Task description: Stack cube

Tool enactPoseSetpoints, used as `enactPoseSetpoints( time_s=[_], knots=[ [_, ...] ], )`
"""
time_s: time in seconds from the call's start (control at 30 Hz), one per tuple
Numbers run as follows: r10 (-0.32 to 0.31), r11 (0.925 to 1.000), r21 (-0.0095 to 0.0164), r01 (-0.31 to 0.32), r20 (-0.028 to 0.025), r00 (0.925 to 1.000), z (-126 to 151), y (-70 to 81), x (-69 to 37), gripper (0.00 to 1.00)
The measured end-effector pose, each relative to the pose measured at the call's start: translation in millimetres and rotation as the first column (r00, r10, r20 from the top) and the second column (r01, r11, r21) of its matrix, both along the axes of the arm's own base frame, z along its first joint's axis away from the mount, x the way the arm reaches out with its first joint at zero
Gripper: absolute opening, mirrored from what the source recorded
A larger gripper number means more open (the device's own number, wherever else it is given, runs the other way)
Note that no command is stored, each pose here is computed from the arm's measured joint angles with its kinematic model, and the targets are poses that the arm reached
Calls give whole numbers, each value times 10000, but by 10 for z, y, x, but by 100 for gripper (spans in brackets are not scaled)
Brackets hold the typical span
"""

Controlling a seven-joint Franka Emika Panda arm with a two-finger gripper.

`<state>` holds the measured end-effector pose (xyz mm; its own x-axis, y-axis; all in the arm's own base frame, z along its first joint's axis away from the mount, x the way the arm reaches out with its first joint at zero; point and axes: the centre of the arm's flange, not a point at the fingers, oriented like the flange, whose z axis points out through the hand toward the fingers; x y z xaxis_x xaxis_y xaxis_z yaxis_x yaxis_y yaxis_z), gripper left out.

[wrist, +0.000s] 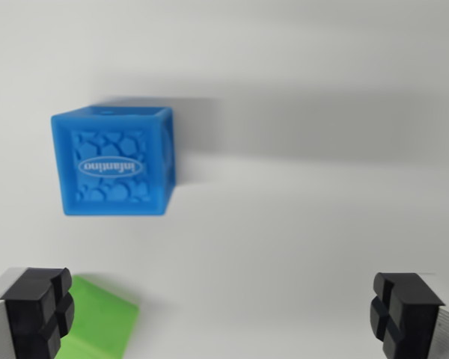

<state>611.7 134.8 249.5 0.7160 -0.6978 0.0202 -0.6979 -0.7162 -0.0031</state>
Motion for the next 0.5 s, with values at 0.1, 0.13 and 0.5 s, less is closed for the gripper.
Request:
enactPoseSetpoints(
  time_s=[0.1,0.13,0.5],
  knots=[
    [17,10000,13,-17,-31,10000,-106,89,12,100],
    [19,10000,15,-19,-36,10000,-123,104,14,100],
    [81,9999,62,-80,-151,9999,-505,418,49,100]
  ],
)
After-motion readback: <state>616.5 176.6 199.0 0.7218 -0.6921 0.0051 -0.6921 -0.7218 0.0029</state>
